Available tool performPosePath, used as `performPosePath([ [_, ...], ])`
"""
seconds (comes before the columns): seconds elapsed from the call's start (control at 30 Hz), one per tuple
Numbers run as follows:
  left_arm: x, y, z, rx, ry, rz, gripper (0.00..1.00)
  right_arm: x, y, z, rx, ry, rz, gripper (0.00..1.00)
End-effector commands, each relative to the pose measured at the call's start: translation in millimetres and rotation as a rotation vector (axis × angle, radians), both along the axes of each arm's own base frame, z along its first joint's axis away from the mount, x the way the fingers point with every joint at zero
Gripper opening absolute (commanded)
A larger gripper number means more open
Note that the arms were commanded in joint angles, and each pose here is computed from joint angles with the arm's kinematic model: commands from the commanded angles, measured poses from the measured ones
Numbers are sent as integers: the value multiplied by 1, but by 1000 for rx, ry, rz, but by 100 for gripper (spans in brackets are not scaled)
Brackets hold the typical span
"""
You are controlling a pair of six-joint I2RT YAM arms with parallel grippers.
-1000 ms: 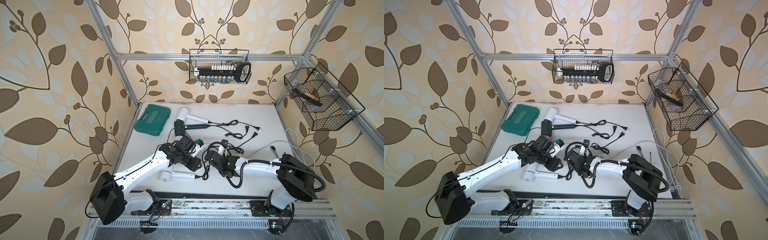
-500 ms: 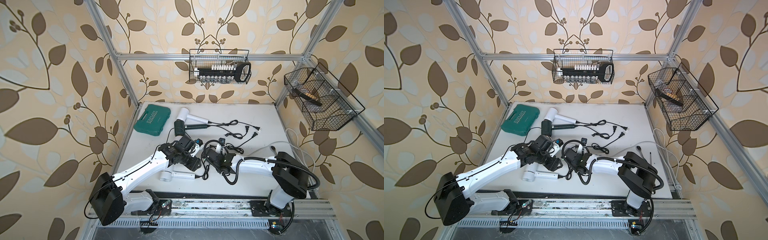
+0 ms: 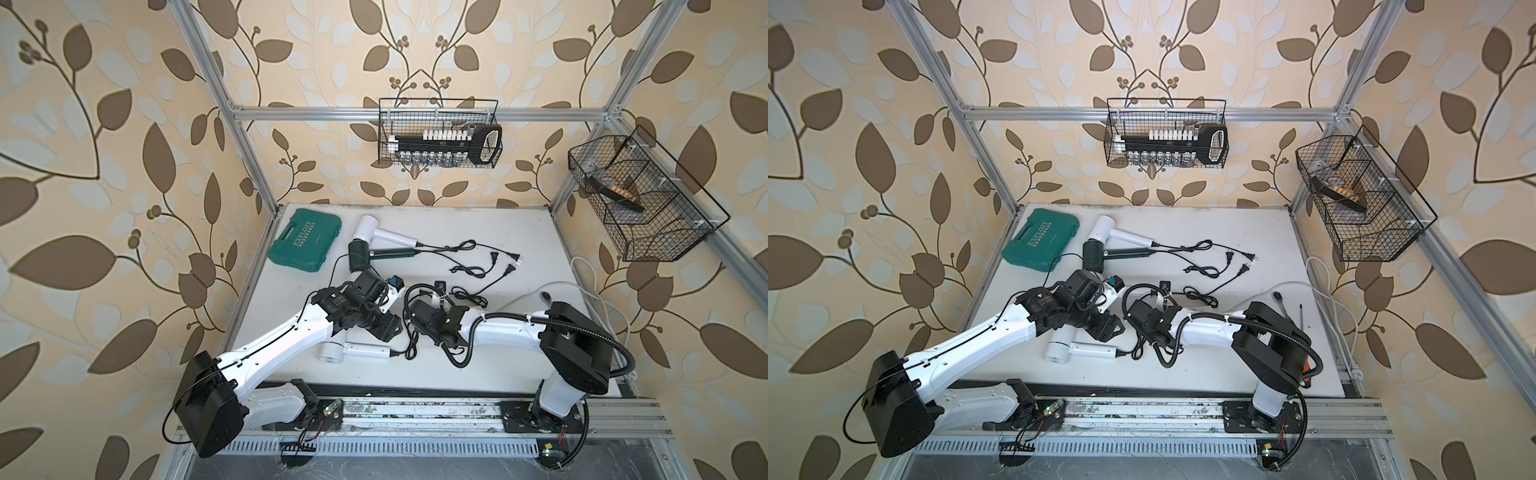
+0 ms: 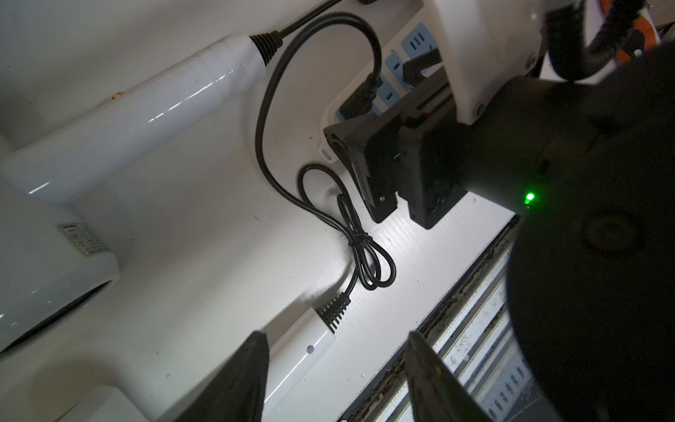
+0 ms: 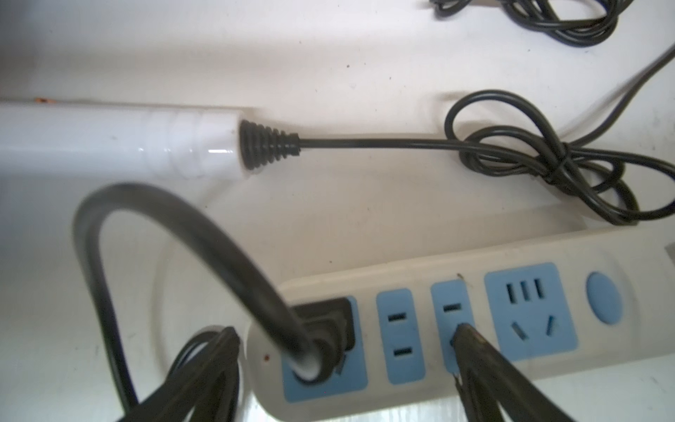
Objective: Charge the blow dryers
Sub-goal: Insert the plug into the socket, then pick up the plug from the center of the board.
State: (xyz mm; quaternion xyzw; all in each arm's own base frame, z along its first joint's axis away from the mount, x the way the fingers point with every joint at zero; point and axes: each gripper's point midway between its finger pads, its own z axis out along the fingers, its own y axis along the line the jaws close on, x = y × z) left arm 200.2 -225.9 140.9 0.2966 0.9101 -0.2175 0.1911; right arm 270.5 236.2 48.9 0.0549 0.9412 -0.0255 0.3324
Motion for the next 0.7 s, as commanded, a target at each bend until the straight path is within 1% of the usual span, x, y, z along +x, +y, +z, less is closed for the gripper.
performPosePath([
  [0.0, 5, 1, 10, -18, -22, 22, 62, -11, -17, 14, -37, 21, 12, 90],
  [0.13, 18, -10, 24, -26, -39, 6, 62, -10, -38, 45, -15, -48, -18, 89],
  [0.27, 39, -29, 39, -30, -60, -26, 62, -10, -71, 66, 48, -94, -94, 86],
  [0.37, 54, -45, 48, -32, -59, -55, 60, -6, -99, 68, 95, -84, -158, 84],
  [0.4, 60, -52, 43, -23, -43, -64, 59, -4, -107, 66, 107, -67, -174, 83],
  [0.47, 69, -60, 44, -23, -49, -74, 59, 1, -118, 62, 126, -38, -195, 82],
  [0.6, 87, -77, 50, -35, -64, -89, 59, 22, -134, 56, 185, 4, -237, 81],
  [0.67, 93, -85, 51, -41, -52, -97, 58, 36, -140, 53, 210, 13, -247, 79],
])
